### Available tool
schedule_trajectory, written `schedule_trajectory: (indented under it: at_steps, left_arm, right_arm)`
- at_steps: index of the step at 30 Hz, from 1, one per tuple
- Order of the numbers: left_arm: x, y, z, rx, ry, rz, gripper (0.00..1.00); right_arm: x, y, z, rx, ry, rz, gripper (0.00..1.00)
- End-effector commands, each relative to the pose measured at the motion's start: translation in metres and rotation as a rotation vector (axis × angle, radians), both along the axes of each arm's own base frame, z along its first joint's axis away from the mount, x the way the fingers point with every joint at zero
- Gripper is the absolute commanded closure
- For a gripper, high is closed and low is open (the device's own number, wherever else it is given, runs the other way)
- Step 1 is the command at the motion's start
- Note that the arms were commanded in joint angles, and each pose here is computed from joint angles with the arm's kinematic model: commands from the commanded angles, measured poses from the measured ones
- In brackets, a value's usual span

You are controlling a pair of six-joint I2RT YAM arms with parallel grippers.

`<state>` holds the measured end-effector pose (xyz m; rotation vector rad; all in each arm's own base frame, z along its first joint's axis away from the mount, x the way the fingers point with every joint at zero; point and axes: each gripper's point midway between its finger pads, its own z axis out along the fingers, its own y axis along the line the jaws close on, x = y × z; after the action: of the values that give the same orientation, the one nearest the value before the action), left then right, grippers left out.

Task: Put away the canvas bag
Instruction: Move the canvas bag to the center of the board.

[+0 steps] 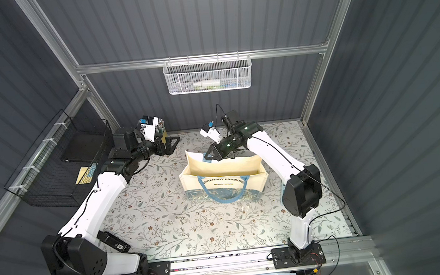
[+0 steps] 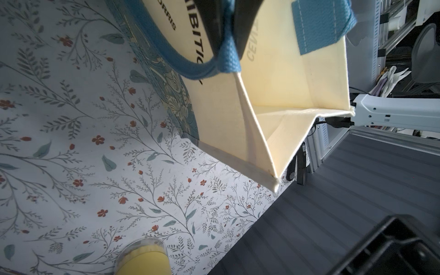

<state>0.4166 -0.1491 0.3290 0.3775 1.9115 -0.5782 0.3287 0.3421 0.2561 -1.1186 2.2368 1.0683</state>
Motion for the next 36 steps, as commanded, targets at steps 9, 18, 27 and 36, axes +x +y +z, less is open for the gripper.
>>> schedule_trajectory:
  at_steps: [9, 18, 27, 36]
  left_arm:
    - [-0.010, 0.012, -0.020, 0.050, 0.028, 0.040, 0.00]
    - [-0.015, 0.011, -0.015, 0.023, 0.036, 0.045, 0.00]
    - [-0.074, -0.001, -0.026, -0.069, 0.070, -0.071, 0.00]
    - [-0.159, -0.004, -0.008, -0.110, -0.050, -0.207, 0.00]
  right_arm:
    - [0.000, 0.008, -0.026, -0.113, -0.034, -0.005, 0.76]
    - [0.012, 0.008, -0.023, -0.128, -0.082, -0.039, 0.34]
    - [0.021, 0.014, -0.002, -0.087, -0.128, -0.041, 0.31]
    - [0.025, 0.029, -0.001, -0.029, -0.085, -0.034, 0.48]
